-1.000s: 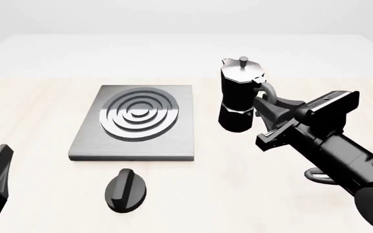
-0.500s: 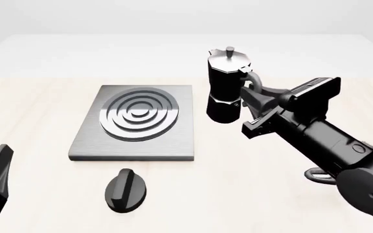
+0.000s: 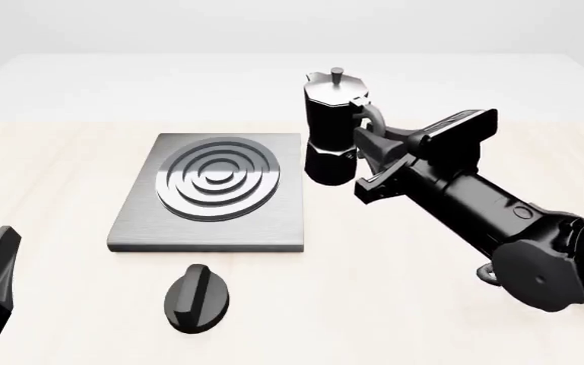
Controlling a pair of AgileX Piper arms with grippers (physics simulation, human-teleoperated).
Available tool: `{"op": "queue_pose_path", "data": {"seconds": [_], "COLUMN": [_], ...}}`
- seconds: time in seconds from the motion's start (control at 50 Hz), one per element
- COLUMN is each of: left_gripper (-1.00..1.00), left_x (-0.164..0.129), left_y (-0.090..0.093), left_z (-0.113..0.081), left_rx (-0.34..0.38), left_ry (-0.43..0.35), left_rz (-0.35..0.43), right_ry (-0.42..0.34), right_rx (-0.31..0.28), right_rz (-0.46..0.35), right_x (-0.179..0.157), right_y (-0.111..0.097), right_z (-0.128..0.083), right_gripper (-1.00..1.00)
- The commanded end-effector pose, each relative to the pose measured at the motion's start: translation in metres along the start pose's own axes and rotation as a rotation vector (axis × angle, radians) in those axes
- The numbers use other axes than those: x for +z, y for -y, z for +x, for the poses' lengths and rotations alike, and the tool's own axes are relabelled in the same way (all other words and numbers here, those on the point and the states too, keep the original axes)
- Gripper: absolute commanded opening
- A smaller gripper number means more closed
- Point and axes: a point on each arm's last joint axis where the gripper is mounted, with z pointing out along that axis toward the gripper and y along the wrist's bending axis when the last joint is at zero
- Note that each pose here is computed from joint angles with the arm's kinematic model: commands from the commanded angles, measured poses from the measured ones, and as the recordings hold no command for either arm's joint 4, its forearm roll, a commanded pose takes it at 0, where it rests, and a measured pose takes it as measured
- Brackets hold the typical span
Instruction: Put the moka pot on the stove.
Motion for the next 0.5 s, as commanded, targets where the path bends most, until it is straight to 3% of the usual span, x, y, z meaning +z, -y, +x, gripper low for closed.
{"op": "queue_pose_path", "data": {"seconds": [0.02, 0.5], "left_gripper": [1.0, 1.0], "left_x": [0.0, 0.0], "left_y": [0.0, 0.0], "left_z": [0.0, 0.0], "left_rx": [0.0, 0.0], "left_ry": [0.0, 0.0], "left_rz": [0.0, 0.0], "right_ry": [0.022, 0.04], "right_rx": [0.01, 0.002], "right_rz": [-0.012, -0.053], "right_x": [0.014, 0.032], "right_y": [-0.003, -0.016], "right_z": [-0.005, -0.006], "right_gripper": [-1.0, -1.0]}}
